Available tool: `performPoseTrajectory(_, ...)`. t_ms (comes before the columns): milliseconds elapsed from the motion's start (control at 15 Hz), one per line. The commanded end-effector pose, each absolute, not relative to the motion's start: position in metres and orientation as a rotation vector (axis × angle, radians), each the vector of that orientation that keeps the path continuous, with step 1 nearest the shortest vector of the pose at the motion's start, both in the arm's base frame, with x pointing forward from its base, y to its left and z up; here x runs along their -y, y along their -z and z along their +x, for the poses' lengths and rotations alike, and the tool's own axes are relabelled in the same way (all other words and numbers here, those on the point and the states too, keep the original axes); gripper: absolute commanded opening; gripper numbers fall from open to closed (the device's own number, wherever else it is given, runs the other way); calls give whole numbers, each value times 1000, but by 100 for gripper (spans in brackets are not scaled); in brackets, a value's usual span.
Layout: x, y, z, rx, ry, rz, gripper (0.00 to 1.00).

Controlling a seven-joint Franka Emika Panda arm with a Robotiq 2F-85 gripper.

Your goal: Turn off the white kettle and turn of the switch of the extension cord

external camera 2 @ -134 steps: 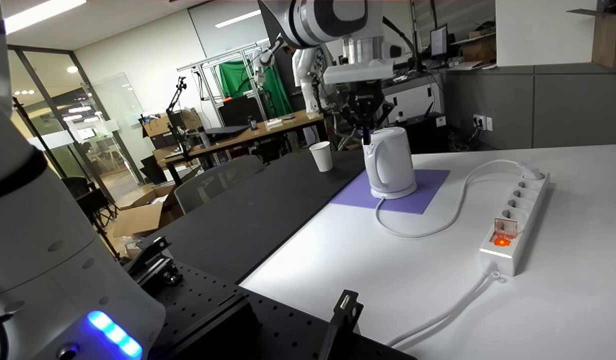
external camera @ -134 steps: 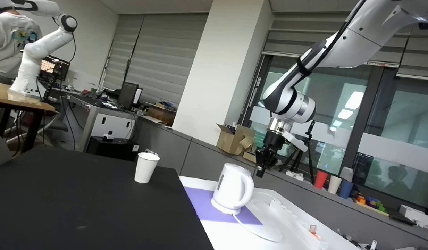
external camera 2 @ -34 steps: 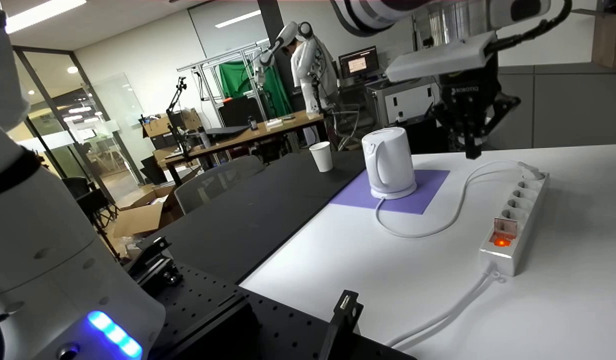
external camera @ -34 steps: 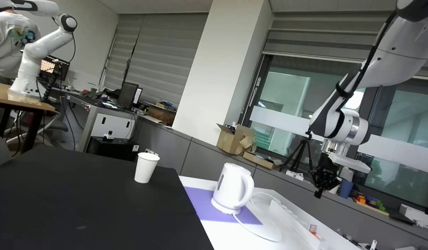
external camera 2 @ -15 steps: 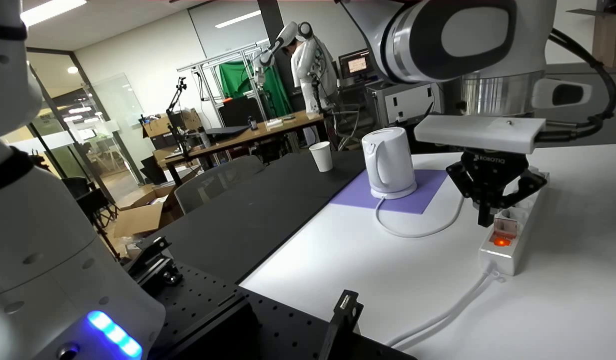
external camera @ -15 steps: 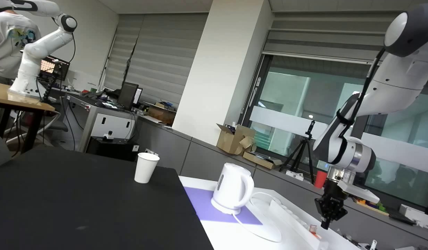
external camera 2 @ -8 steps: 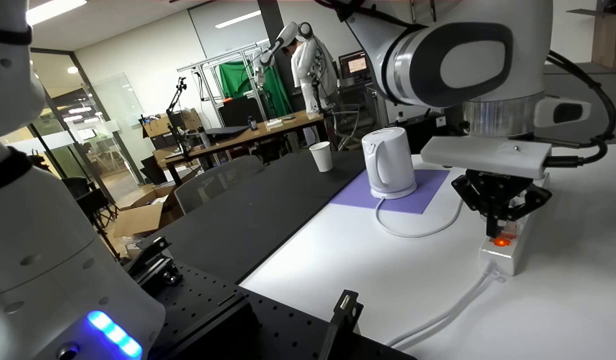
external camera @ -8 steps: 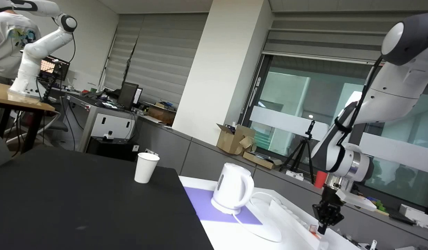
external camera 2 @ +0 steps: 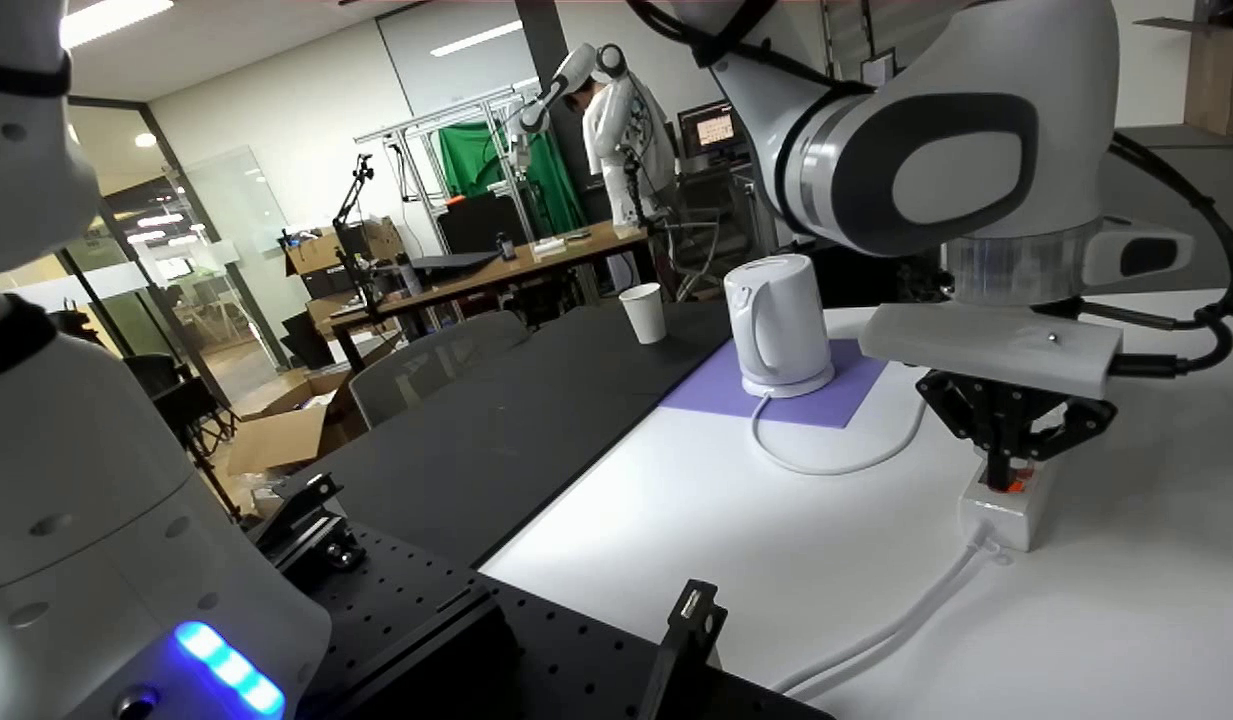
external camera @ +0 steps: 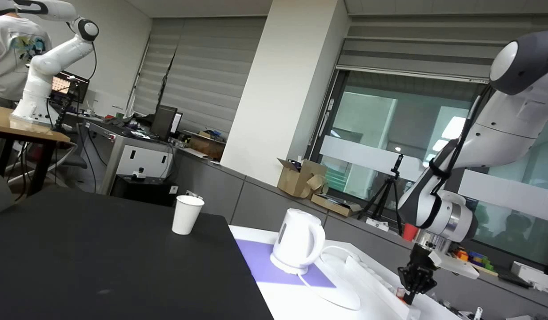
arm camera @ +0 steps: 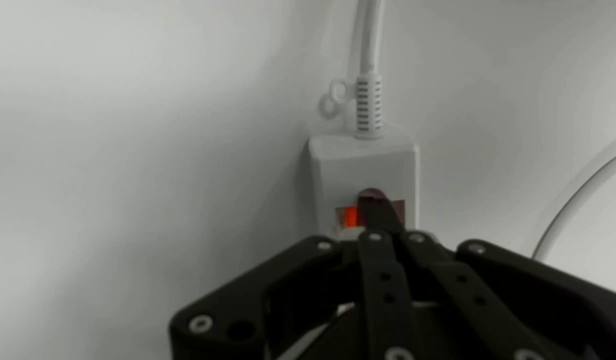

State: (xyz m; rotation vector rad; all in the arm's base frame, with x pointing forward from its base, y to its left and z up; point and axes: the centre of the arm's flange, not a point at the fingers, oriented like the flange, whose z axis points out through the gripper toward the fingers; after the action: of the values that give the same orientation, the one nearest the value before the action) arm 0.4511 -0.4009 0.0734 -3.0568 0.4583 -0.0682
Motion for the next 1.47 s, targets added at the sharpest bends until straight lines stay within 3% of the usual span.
performPoseTrajectory(0,413,-72,457,-435,99,-3051,0)
performPoseTrajectory(667,432,-54,461,-430,-7,-2996,0)
performPoseTrajectory(1400,372,-35,460,-224,16,-3252,0)
